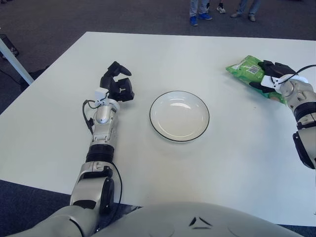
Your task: Put the snack into the plate.
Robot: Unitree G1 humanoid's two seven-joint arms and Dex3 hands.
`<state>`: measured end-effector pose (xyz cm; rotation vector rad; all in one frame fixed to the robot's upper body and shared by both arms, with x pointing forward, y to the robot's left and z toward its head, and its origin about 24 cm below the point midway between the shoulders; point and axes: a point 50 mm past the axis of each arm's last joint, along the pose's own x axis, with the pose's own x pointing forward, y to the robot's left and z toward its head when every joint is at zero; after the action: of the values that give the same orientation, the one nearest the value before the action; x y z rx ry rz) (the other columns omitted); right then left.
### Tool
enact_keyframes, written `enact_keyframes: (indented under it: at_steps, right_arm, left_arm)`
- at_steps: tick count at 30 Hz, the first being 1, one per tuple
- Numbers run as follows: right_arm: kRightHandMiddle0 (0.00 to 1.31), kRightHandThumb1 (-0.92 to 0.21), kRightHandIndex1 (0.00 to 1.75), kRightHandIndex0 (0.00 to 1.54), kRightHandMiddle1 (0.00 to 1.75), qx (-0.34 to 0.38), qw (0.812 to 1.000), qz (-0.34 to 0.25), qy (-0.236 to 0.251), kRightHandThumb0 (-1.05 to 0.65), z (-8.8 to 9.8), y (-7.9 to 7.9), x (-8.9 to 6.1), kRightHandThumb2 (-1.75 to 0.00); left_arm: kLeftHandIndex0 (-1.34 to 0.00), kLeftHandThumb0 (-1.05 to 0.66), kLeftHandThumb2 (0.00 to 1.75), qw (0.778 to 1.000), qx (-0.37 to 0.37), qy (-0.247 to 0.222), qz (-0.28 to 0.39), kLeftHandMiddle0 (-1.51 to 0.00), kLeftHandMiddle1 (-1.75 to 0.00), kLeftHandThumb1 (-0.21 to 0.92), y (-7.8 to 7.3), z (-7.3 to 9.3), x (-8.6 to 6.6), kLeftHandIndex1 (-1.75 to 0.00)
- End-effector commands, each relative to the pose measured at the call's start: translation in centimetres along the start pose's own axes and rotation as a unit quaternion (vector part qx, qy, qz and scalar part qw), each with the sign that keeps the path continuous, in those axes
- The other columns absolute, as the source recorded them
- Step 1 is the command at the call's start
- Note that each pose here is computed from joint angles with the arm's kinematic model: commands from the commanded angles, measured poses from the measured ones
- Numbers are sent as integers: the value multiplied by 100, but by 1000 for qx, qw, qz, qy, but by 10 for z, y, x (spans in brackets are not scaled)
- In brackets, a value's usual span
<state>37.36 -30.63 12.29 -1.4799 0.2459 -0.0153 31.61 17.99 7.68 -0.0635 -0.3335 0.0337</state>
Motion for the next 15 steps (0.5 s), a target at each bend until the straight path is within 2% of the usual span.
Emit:
enact_keyframes:
  at_steps: [1, 2, 4, 6, 7, 8, 11, 15]
  right_arm:
    - [3, -63, 90, 0, 132, -12, 1000, 7, 8, -64, -3, 25, -5, -80]
    - [9, -55, 113, 0, 141, -12, 1000, -15, 5, -58, -1, 23, -5, -89]
    - [27, -57, 142, 0, 153, -11, 999, -45, 2, -49, 1, 22, -5, -89]
    - [37, -55, 158, 2, 161, -3, 998, -67, 2, -45, 2, 21, -5, -94]
    - [46, -48, 164, 14, 163, 2, 997, -76, 3, -29, 2, 21, -5, -106]
    - [53, -42, 168, 22, 163, 8, 996, -85, 3, -18, 2, 21, -5, -114]
    - [67, -22, 165, 47, 171, 16, 995, -100, 2, -6, 3, 20, -6, -139]
    - [76, -9, 156, 66, 174, 31, 993, -116, 5, -1, 4, 19, -6, -151]
  left_arm:
    - [-60, -47, 129, 997, -6, 74, 19, -133, -175, 34, 5, -34, -34, -175]
    - [-60, -47, 129, 997, -7, 75, 19, -133, -175, 34, 5, -34, -34, -175]
    - [-60, -47, 129, 997, -9, 76, 19, -133, -175, 34, 5, -34, -34, -175]
    - [-60, -47, 129, 997, -10, 77, 18, -133, -175, 34, 5, -35, -33, -175]
    - [-60, -47, 130, 997, -11, 77, 18, -133, -175, 34, 5, -35, -33, -175]
    - [-60, -47, 130, 997, -11, 77, 17, -133, -175, 34, 5, -35, -33, -175]
    - [-60, -47, 129, 997, -11, 77, 17, -133, -175, 34, 5, -35, -33, -175]
    - [-60, -47, 129, 997, -11, 77, 17, -133, -175, 34, 5, -35, -33, -175]
